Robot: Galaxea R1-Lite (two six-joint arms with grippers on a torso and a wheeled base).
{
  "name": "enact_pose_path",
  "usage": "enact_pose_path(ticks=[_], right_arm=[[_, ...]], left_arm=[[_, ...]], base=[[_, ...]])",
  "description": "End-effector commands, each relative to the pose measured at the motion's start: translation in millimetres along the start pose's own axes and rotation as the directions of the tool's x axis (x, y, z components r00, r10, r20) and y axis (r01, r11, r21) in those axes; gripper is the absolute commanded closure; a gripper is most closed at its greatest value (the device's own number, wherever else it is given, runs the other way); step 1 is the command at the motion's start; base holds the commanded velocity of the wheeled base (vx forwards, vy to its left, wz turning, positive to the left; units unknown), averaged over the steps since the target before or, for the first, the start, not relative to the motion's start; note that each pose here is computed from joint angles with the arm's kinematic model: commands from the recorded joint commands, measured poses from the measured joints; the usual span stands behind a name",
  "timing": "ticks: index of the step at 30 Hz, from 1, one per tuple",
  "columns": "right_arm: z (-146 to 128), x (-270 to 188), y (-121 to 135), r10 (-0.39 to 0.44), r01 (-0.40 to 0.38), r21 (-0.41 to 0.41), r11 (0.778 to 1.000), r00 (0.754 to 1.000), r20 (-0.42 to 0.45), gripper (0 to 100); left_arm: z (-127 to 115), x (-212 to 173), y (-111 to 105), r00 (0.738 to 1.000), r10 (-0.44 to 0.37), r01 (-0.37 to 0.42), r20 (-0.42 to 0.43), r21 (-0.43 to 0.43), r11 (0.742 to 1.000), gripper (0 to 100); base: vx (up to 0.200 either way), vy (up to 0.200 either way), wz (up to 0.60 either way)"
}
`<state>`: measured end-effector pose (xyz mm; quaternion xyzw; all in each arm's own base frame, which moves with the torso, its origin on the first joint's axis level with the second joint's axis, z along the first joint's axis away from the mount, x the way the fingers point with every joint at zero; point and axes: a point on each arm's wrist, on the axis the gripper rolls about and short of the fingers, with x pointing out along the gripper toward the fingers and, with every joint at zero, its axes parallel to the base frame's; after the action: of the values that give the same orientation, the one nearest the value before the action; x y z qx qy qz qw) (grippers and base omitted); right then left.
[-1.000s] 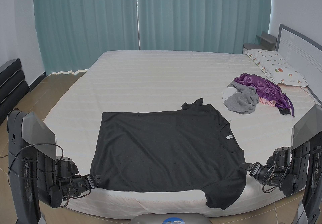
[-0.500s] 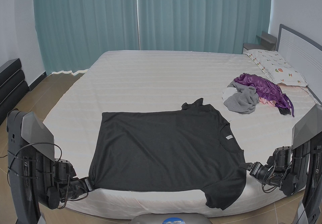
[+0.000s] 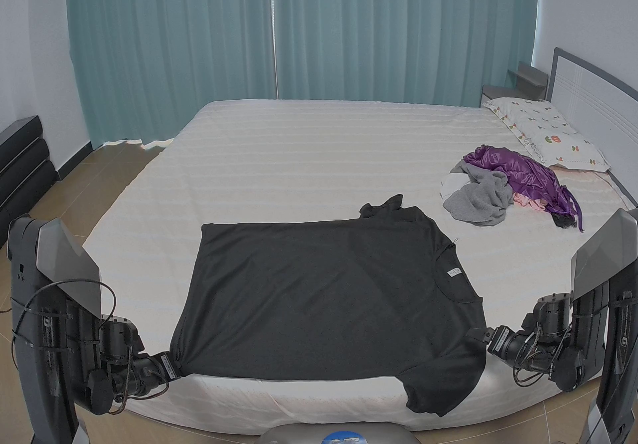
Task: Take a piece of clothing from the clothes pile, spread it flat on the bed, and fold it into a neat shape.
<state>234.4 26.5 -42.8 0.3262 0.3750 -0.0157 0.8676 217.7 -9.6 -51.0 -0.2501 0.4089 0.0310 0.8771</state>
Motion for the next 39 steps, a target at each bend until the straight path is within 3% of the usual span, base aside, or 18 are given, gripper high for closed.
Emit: enact_pose_path(ticks=[1,8,9,30,39], right_arm=[[-2.1,6.5,-0.8,0.0,0.0,-0.011,1.0,1.0,-0.003,0],[-0.4,18.6,-1.4,0.002,-0.002,-0.018,1.0,1.0,0.011,0],[-0.3,19.7,-1.5,0.002,-0.001,-0.021,1.0,1.0,0.011,100],[15.9,39.9,7.4,0.059,-0.056,-0.036,0.998,0.994,0.086,100],[33.9,47.8,18.8,0.112,-0.105,-0.053,0.993,0.981,0.156,100]], left_arm=[[1.3,-0.2,1.1,1.0,-0.002,0.002,0.011,-0.005,1.0,100],[1.5,0.1,1.0,1.0,-0.003,0.003,0.012,-0.01,1.0,100],[1.5,0.1,1.0,1.0,-0.003,0.003,0.012,-0.01,1.0,100],[2.5,1.0,-1.7,1.0,-0.014,0.014,0.019,-0.035,0.999,100],[2.8,0.8,-1.9,1.0,-0.014,0.015,0.02,-0.044,0.999,100]], base=[[0.0,0.0,0.0],[0.0,0.0,0.0],[0.0,0.0,0.0],[0.0,0.0,0.0],[0.0,0.0,0.0]])
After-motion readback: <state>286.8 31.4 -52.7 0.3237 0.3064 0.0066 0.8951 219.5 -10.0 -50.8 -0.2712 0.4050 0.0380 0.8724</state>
